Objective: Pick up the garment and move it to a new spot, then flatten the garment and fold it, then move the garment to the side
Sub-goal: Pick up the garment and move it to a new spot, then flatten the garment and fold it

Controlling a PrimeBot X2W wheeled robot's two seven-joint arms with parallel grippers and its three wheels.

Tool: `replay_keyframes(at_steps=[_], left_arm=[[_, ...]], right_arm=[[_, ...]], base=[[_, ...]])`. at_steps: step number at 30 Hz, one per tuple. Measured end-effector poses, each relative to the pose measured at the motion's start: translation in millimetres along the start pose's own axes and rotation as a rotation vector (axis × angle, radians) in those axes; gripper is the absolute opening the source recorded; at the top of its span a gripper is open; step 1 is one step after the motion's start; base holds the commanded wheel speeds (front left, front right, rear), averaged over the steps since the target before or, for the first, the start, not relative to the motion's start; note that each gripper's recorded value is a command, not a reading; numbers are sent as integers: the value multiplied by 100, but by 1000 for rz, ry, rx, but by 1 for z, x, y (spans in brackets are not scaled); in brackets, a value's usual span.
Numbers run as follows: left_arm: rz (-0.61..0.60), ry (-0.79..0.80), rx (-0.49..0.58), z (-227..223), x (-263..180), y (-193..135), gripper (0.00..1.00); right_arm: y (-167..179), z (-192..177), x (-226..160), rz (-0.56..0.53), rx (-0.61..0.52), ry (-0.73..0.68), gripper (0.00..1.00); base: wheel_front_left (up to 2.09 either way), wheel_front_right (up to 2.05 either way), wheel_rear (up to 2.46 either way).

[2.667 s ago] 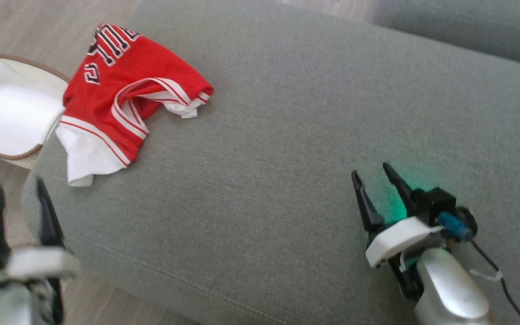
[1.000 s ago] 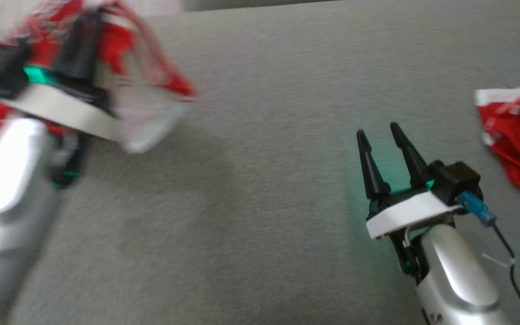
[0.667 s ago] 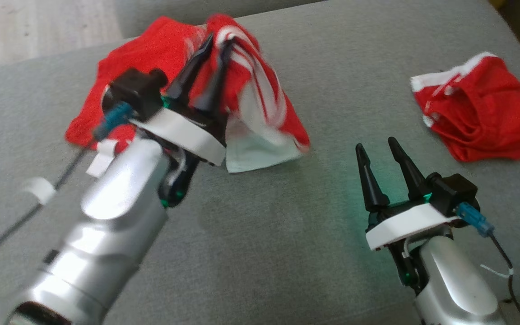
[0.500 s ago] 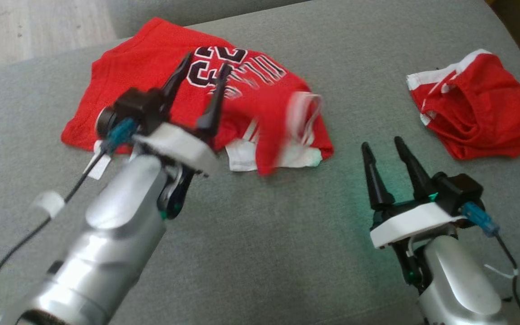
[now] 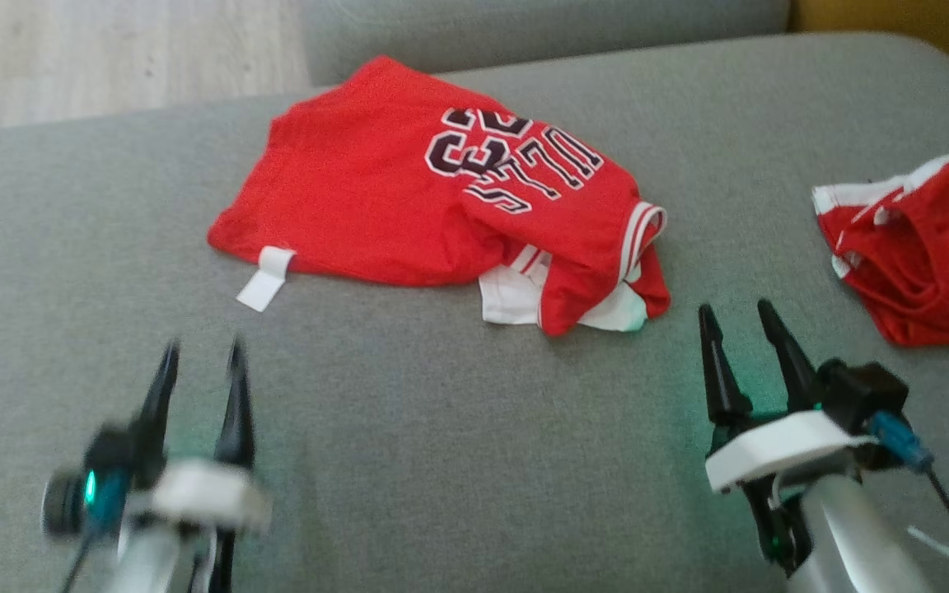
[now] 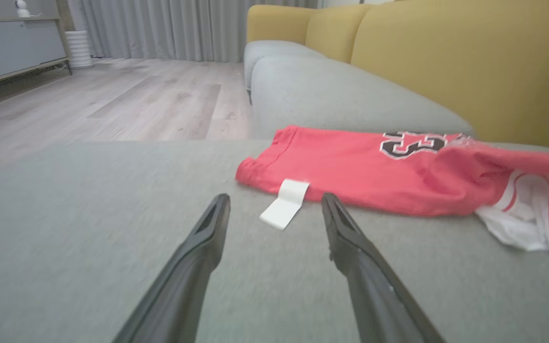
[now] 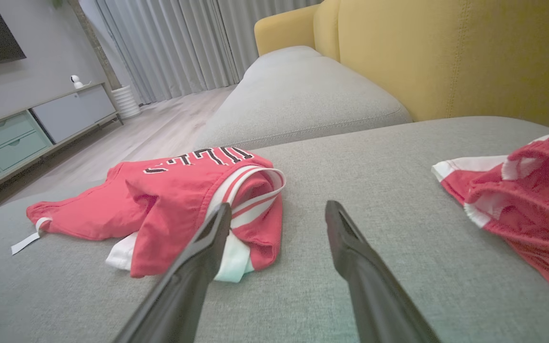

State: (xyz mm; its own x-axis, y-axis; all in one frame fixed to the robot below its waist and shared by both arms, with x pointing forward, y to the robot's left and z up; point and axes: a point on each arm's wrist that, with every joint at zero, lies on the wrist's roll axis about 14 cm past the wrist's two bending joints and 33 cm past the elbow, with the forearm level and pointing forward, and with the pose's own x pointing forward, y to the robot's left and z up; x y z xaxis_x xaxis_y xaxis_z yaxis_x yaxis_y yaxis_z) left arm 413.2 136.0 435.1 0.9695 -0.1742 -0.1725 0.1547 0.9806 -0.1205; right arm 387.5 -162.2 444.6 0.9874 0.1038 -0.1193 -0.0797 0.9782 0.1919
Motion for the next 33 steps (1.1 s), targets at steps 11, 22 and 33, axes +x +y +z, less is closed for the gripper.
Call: replay_keyframes(at_steps=[11,22,33], left_arm=[[117,80,-21,-46,-87,17,100],[103,75,-23,-47,-87,16,100],[122,116,-35,-59,-90,21,100]], right_arm=[[13,-28,-27,27,2,75,100],[59,-48,-17,160,51,144,100],[95,-57,33,248,125,209,100]], base=[[0,0,0],[0,0,0],[0,0,0]])
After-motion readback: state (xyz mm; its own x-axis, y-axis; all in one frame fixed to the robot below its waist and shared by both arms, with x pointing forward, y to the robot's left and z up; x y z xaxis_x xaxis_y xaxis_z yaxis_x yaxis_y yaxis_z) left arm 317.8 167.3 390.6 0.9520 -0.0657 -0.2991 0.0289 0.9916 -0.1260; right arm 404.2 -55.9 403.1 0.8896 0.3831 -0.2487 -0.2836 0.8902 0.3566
